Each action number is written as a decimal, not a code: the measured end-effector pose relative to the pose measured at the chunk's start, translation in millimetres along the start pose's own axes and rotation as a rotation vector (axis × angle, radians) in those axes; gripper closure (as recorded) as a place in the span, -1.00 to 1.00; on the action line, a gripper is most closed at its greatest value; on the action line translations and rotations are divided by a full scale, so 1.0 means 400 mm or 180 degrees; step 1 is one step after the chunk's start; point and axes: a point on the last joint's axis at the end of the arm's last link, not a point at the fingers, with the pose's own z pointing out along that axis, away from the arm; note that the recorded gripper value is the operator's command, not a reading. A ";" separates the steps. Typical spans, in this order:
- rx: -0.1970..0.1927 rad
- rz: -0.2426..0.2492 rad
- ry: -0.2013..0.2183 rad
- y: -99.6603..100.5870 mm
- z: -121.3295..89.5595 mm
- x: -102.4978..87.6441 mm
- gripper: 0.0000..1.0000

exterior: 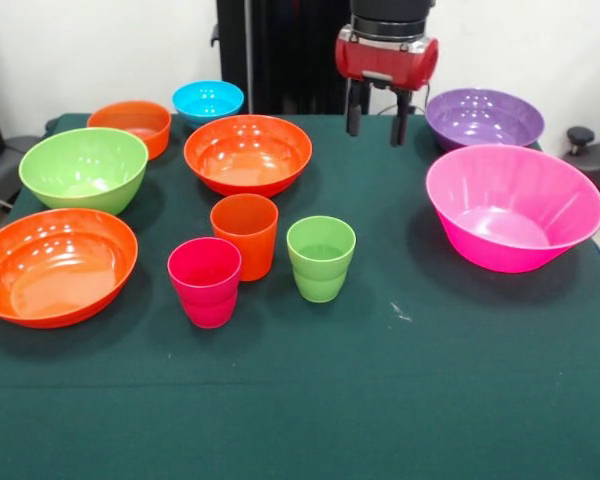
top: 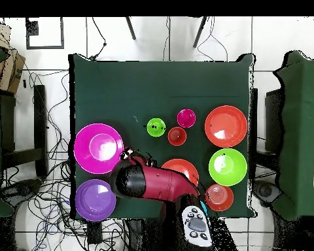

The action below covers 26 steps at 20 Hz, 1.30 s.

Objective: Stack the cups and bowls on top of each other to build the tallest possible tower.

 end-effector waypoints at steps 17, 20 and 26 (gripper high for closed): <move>0.0101 0.0150 0.0137 0.010 0.065 0.047 -1.00; 0.0102 0.0143 0.0135 0.028 0.065 0.057 -1.00; 0.0077 0.0194 0.0114 0.054 0.062 0.052 -1.00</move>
